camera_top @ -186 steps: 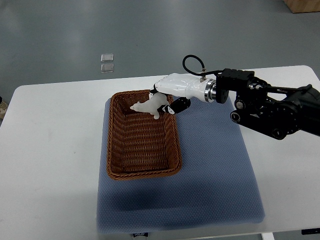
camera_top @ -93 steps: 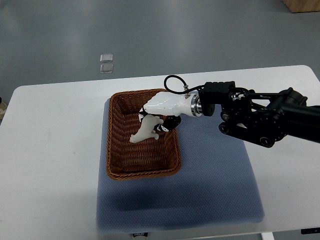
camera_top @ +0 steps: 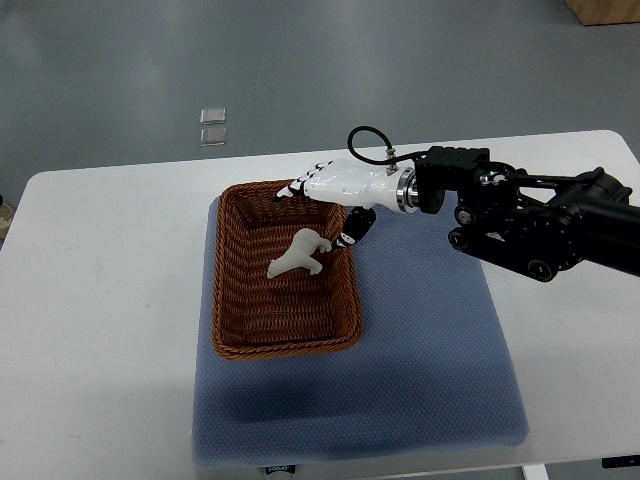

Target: Place white bear in brown basket with right hand

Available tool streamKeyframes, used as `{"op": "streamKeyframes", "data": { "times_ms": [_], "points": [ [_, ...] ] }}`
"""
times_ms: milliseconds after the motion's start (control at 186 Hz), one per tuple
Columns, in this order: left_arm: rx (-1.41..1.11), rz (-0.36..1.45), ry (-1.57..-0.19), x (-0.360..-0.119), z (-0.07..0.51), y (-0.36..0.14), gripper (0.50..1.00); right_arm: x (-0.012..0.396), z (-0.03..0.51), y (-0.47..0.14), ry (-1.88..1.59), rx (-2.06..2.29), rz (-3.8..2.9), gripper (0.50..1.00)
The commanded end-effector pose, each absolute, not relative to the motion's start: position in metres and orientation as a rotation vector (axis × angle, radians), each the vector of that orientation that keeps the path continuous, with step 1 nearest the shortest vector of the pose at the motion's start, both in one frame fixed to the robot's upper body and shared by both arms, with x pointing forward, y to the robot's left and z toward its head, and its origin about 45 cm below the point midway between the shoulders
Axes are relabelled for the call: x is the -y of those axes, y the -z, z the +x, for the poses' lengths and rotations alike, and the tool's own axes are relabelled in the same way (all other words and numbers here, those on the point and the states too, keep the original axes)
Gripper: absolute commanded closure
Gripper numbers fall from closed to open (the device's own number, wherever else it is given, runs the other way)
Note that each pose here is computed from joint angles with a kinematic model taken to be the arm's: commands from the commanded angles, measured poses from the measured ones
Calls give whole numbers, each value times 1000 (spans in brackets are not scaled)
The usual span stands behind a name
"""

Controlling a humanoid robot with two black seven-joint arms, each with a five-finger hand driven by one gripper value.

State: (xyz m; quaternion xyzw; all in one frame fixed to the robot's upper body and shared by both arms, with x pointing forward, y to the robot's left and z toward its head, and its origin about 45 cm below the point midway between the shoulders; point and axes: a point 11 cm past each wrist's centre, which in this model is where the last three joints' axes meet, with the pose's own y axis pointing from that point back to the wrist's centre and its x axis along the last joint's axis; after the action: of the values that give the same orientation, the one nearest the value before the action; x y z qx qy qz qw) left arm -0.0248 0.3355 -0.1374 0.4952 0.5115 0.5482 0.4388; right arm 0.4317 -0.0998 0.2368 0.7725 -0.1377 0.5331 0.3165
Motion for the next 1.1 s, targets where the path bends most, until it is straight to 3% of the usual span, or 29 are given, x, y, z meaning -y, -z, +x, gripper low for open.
{"op": "streamKeyframes", "data": {
  "times_ms": [0,306,772,1094],
  "points": [
    [-1271,1231,-1363,-336,-25,137,500,105,445,-255,-1395,479,2049,607],
    [-1271,1231,-1363,-336,-25,137,500,155,470,-277,-1032,932,2274,607],
    [-1270,1232,-1361,-336,-25,137,500,257,475,-223,84,1747,2434,605],
    [-1271,1231,-1363,-336,-25,137,500,296,466,-186,483,1992,2346,576]
  ]
}}
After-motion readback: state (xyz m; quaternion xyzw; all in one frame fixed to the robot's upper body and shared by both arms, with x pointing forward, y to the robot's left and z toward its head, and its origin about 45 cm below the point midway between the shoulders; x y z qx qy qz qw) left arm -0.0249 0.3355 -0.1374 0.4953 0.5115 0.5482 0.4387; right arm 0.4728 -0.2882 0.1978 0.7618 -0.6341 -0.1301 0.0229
